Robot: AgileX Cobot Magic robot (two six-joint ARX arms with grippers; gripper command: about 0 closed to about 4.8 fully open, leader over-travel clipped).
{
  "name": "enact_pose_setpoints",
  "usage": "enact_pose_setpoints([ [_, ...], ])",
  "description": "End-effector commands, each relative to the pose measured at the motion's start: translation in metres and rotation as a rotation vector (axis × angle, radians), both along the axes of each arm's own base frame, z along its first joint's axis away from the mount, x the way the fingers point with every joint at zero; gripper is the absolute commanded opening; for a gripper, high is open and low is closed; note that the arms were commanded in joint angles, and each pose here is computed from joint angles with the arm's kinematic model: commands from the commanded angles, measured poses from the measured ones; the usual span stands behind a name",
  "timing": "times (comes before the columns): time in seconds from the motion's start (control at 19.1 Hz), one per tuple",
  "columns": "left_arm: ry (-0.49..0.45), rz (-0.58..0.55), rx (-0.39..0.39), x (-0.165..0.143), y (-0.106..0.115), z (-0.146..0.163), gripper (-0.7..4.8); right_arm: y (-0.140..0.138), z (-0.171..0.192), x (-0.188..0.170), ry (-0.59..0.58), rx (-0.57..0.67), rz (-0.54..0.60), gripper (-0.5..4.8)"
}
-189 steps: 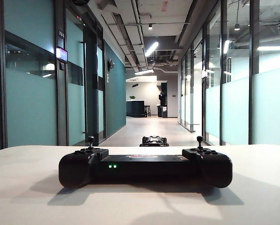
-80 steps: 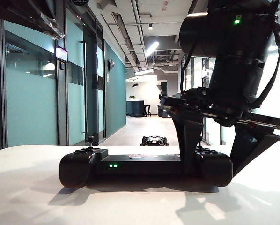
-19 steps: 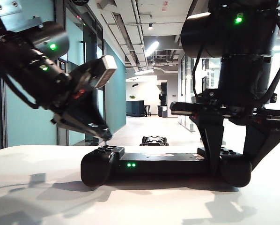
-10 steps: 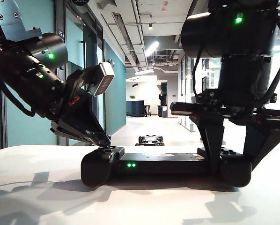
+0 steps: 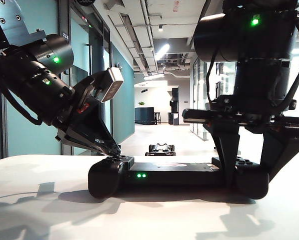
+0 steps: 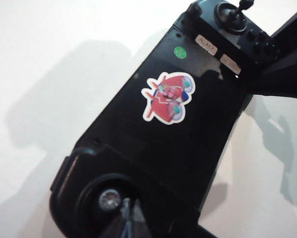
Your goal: Push the left joystick on the remote control sitting on the white table forward to make the robot dog walk in a straight line until it approaches the door.
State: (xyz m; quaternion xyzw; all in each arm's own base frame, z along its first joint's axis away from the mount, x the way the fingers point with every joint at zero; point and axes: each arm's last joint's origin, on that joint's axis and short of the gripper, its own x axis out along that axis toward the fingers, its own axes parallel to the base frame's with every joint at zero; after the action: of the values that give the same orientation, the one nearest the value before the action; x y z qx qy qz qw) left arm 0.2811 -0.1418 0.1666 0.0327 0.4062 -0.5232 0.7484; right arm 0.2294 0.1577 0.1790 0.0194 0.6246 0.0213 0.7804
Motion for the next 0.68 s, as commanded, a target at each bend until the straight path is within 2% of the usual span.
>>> enact_pose_setpoints([
  [0.05, -0.032, 0.004, -0.004, 0.002, -0.001, 0.0025, -0.06, 0.0012, 0.0007, -0.0003, 0.003, 0.013, 0.007, 1.97],
  [0.68, -0.037, 0.021, -0.018, 0.0039, -0.0018, 0.0038, -0.06, 0.0012, 0.0007, -0.0003, 0.003, 0.013, 0.008, 1.97],
])
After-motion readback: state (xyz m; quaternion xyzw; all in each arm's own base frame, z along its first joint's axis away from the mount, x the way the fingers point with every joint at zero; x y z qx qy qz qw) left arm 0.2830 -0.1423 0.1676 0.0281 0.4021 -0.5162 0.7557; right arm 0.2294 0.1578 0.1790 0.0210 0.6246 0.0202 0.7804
